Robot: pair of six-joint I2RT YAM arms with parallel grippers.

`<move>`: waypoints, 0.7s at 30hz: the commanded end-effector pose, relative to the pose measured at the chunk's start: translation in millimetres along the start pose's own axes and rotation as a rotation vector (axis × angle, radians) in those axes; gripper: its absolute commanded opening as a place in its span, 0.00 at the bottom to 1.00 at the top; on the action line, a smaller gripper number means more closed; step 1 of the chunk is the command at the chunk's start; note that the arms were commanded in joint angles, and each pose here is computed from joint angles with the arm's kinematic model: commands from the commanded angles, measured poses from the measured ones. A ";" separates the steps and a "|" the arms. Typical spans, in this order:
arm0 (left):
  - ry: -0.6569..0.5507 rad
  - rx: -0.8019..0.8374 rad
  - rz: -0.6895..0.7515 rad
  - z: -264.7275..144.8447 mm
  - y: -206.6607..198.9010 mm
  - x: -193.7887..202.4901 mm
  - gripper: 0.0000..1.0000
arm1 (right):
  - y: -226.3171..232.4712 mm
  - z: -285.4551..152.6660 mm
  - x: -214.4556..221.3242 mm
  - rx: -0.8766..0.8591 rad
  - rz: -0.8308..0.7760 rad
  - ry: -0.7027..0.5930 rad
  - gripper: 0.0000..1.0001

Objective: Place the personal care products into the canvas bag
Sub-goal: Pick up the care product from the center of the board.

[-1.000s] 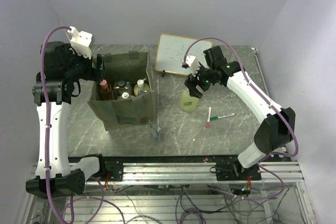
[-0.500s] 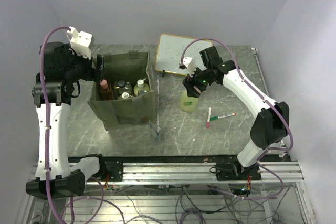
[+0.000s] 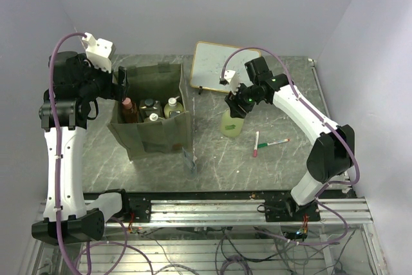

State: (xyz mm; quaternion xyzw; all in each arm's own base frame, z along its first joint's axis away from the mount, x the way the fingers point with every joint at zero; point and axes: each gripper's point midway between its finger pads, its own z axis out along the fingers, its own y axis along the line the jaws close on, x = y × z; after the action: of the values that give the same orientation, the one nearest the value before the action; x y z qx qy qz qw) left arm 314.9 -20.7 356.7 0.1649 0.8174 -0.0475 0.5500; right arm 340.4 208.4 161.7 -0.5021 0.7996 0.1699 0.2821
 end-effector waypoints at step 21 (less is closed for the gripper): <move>0.041 0.004 0.011 -20.3 5.6 9.5 0.92 | -0.1 -100.4 -100.1 0.093 -0.059 -0.263 0.00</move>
State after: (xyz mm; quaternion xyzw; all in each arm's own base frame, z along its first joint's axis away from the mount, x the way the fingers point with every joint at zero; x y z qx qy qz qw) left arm 305.7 -7.6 346.8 0.1568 0.8316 -0.0451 0.5309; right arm 345.7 212.8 217.1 -0.4931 0.7936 0.1725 0.3119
